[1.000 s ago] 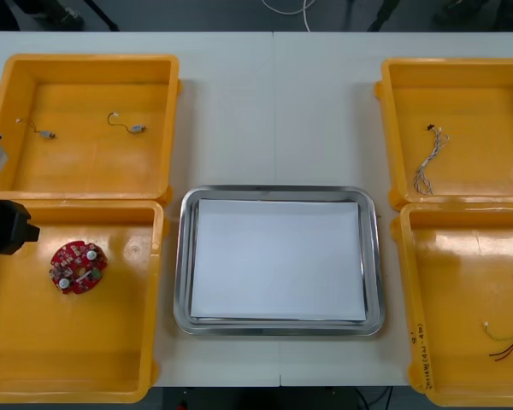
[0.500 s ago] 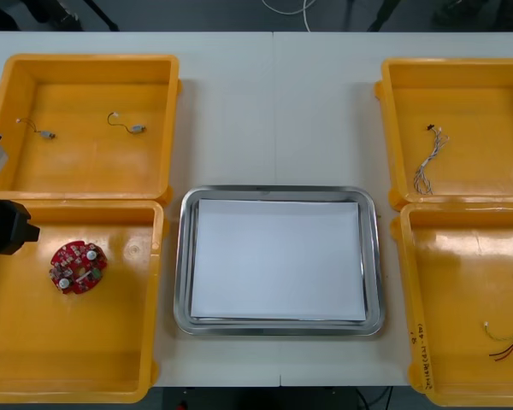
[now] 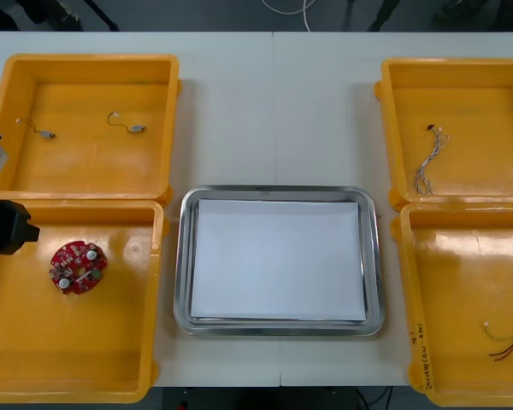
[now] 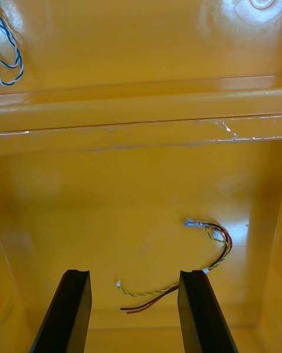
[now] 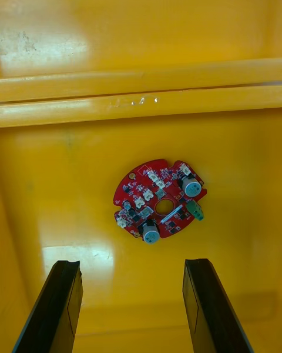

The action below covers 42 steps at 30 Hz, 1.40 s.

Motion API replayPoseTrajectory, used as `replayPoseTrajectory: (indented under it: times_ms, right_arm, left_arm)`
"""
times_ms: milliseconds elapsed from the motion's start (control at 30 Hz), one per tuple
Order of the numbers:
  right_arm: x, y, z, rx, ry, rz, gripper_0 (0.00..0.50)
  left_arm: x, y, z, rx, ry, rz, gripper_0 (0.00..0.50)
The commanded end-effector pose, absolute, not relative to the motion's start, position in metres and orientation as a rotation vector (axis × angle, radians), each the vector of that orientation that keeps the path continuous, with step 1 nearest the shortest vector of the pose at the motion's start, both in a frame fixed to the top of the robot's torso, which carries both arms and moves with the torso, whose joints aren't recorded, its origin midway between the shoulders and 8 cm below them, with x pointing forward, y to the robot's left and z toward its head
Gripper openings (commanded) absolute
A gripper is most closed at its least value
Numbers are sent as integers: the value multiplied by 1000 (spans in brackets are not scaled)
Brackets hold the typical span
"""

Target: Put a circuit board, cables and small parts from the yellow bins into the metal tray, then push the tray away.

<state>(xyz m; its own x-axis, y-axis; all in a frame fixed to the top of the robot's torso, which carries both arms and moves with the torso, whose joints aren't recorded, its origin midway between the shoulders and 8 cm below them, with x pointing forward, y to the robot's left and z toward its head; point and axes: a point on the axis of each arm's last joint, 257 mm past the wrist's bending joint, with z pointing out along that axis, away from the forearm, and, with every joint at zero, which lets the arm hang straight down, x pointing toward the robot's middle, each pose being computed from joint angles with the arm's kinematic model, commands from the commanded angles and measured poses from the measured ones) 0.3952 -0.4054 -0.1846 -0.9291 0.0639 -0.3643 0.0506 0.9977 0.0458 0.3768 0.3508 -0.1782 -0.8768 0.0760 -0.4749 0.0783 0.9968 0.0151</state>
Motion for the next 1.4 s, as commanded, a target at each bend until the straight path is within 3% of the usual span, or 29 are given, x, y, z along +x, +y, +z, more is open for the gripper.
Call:
replayPoseTrajectory:
  times_ms: [33, 1400]
  right_arm:
    - [396, -420, -167, 132, 2738, 19, 428]
    - [396, -420, -167, 132, 2738, 19, 429]
  left_arm:
    - [371, 363, -168, 236, 2624, 85, 500]
    - [371, 363, -168, 236, 2624, 85, 500]
